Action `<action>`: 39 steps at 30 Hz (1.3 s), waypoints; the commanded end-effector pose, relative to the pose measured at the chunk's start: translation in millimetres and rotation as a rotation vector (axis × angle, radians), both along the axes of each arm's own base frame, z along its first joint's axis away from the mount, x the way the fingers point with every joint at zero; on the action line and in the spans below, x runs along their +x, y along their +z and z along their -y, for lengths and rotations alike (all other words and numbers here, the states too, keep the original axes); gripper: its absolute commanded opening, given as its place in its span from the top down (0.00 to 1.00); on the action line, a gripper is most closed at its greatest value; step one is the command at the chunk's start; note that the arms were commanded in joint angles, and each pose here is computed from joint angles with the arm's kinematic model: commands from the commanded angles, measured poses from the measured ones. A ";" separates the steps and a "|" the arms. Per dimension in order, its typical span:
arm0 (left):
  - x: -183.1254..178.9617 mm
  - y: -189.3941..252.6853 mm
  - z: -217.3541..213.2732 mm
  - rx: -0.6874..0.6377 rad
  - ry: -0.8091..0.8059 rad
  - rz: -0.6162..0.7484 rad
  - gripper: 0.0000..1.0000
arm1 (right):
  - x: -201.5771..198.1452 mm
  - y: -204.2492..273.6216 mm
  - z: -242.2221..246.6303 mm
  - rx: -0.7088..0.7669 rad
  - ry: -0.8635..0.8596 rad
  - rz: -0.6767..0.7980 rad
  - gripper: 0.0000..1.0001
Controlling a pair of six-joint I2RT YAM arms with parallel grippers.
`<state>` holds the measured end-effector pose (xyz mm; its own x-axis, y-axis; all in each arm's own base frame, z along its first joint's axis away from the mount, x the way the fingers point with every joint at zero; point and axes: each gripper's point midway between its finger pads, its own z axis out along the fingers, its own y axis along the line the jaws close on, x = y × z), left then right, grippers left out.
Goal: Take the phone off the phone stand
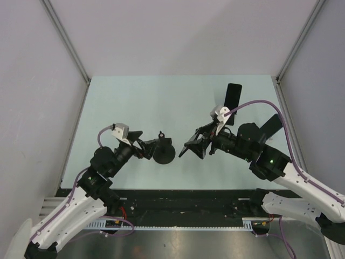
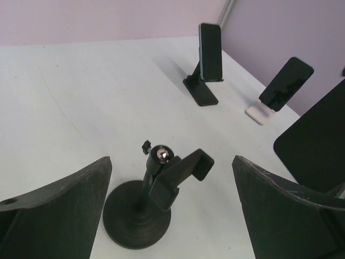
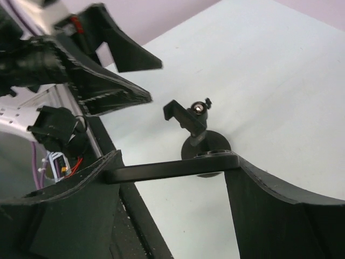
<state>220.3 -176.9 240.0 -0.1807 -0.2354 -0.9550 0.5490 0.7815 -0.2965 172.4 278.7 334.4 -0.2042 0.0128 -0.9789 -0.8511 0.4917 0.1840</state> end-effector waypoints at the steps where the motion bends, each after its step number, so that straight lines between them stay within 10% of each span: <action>1: -4.1 53.8 -1.7 0.008 -0.027 0.144 0.00 | 17.8 33.8 23.1 0.092 -0.184 -0.033 1.00; 28: 28.9 72.4 135.2 0.301 -0.483 0.343 0.05 | 124.4 20.7 27.1 0.140 -0.488 -0.324 1.00; 39: 58.5 54.8 164.1 0.328 -0.498 0.329 0.36 | 135.7 22.1 15.8 0.179 -0.472 -0.327 1.00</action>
<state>275.4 -328.8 258.4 -0.0178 0.1620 -0.9866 0.8785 0.4737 0.0620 298.5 253.3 301.3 -0.5250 0.2216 -0.8217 -0.3760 0.8057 0.4576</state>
